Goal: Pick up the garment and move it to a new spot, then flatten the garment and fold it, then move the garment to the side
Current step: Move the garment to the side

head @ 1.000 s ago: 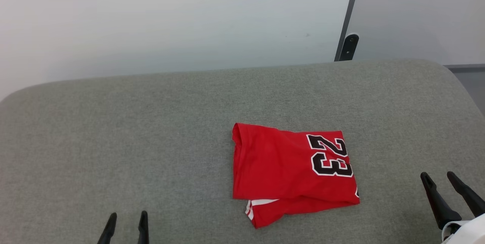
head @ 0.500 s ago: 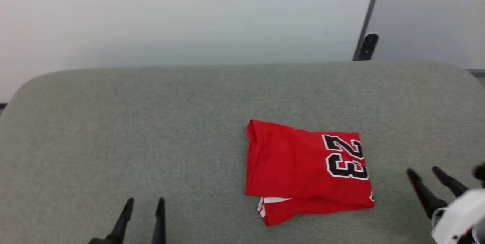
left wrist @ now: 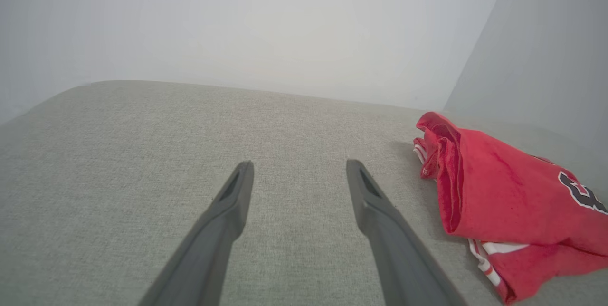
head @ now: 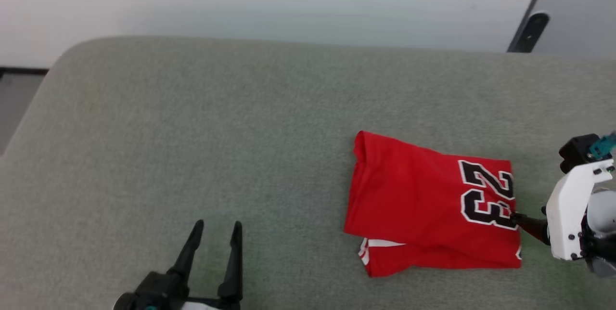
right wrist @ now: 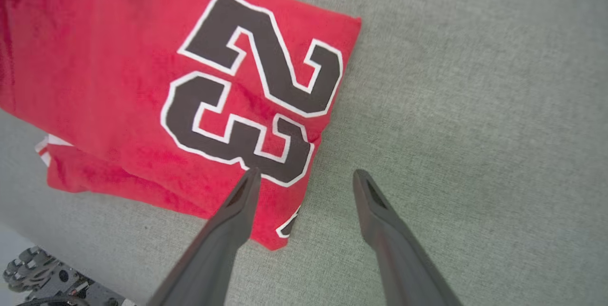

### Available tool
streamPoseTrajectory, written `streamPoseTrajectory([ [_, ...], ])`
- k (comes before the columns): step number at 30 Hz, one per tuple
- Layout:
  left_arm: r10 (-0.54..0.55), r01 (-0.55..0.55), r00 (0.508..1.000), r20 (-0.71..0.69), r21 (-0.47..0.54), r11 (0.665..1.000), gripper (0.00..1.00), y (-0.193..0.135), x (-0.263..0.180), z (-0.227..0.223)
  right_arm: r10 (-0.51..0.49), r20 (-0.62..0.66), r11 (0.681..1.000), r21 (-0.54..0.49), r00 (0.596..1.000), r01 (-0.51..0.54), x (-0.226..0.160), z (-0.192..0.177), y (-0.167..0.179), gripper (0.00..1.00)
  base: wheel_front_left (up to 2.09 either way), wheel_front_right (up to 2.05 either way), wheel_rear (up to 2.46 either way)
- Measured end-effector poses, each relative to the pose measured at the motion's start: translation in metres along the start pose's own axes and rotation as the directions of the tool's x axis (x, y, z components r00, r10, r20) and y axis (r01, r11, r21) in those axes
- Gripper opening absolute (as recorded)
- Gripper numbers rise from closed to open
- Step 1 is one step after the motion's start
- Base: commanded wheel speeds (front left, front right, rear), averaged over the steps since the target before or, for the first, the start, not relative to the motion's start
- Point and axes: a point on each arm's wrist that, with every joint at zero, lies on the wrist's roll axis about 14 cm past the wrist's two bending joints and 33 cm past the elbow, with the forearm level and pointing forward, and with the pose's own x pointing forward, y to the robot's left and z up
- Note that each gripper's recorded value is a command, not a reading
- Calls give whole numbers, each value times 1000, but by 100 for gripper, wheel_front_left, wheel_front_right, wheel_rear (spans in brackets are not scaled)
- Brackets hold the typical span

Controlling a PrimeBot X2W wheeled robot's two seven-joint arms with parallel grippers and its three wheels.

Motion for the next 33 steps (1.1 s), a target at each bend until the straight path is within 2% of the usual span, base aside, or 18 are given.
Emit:
streamPoseTrajectory([
  [10,22,-22,999,-37,1,1000,100,7,18,-13,20,-184,1000,16,983,-18,54,-16,3,100,0,0,0],
  [17,19,-19,998,-56,4,1000,100,9,27,-21,31,-211,999,25,977,-26,78,-21,4,100,0,0,0],
  [18,19,-19,998,-56,5,1000,100,9,28,-21,32,-209,999,26,977,-27,80,-21,4,50,0,0,0],
  [19,21,-21,998,-57,5,1000,100,9,28,-21,32,-207,999,25,978,-28,81,-21,4,18,0,0,0],
  [20,20,-20,998,-58,5,1000,100,9,28,-22,33,-206,999,25,978,-28,82,-22,4,0,0,0,0],
  [28,-8,8,998,-55,-2,1000,100,3,31,-22,66,-89,996,59,994,-60,78,-13,13,0,0,0,0],
  [33,-49,49,998,-50,-12,999,100,-9,40,-22,67,7,993,101,998,-67,64,-5,5,0,0,0,0],
])
